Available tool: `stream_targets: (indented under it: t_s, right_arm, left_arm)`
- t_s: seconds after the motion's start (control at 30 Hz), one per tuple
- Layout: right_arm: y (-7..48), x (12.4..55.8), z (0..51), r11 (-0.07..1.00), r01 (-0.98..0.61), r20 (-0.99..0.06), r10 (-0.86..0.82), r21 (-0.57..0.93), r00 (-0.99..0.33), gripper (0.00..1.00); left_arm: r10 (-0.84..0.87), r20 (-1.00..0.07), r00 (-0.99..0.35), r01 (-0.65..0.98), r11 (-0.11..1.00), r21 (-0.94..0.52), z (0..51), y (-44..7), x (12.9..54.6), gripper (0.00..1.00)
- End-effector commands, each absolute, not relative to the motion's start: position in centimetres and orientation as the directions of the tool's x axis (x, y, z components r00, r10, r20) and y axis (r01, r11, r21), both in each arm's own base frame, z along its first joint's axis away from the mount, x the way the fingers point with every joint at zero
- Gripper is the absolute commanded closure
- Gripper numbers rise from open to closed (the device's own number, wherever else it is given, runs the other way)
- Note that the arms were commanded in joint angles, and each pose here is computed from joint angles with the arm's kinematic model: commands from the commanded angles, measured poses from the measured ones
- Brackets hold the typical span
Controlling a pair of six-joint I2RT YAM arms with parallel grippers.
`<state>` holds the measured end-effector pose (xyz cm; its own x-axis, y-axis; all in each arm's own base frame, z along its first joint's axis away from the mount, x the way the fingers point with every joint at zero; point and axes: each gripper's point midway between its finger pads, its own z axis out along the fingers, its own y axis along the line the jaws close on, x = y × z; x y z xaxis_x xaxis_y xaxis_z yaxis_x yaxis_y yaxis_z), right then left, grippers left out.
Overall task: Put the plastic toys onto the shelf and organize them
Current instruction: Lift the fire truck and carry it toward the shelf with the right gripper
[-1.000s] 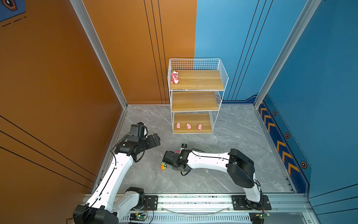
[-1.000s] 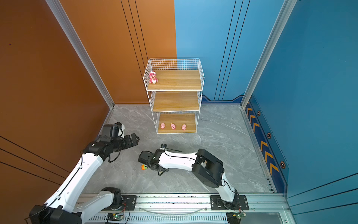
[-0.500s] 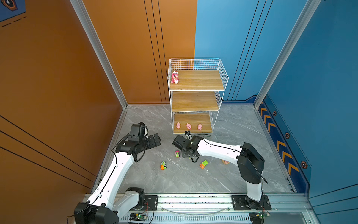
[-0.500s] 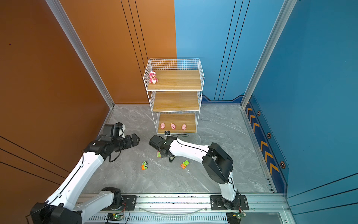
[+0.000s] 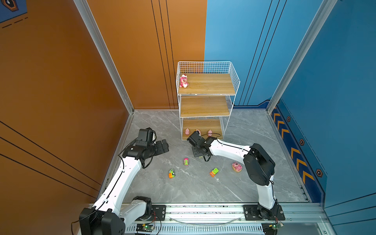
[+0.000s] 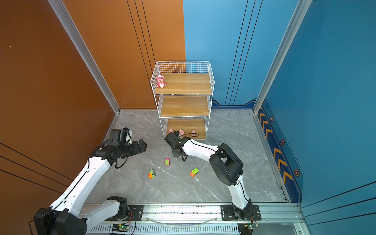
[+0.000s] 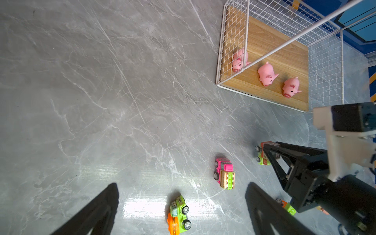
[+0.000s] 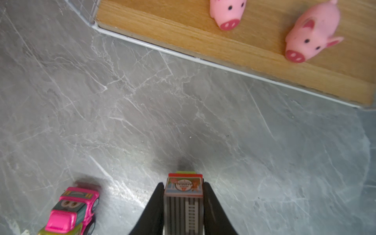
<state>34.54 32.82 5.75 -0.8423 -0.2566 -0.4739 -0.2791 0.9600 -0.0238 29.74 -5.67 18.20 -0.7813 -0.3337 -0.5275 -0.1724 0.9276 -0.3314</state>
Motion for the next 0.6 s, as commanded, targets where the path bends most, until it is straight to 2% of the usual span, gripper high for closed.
stream_targets:
  t_s: [0.0, 0.2, 0.33, 0.57]
  right_arm:
    - [33.2, 34.9, 4.5, 0.945, -0.328, -0.466, -0.295, -0.010, -0.834, 0.69]
    - [32.9, 35.5, 4.7, 0.940, -0.340, -0.499, -0.299, -0.008, -0.813, 0.57]
    - [32.5, 35.6, 6.4, 0.940, -0.342, -0.573, -0.276, 0.008, -0.772, 0.46]
    - [32.0, 34.7, 8.7, 0.933, -0.350, -0.700, -0.196, 0.082, -0.687, 0.32]
  left_arm:
    - [-0.337, -0.561, -0.756, -0.172, 0.929, -0.327, 20.0, -5.6, 30.9, 0.02]
    - [-0.328, -0.597, -0.732, -0.170, 0.937, -0.307, 21.9, -5.3, 33.1, 0.02]
    - [-0.302, -0.606, -0.736, -0.157, 0.947, -0.281, 21.7, -5.0, 33.8, 0.02]
    - [-0.297, -0.632, -0.716, -0.080, 0.934, -0.349, 21.2, -5.8, 34.1, 0.02]
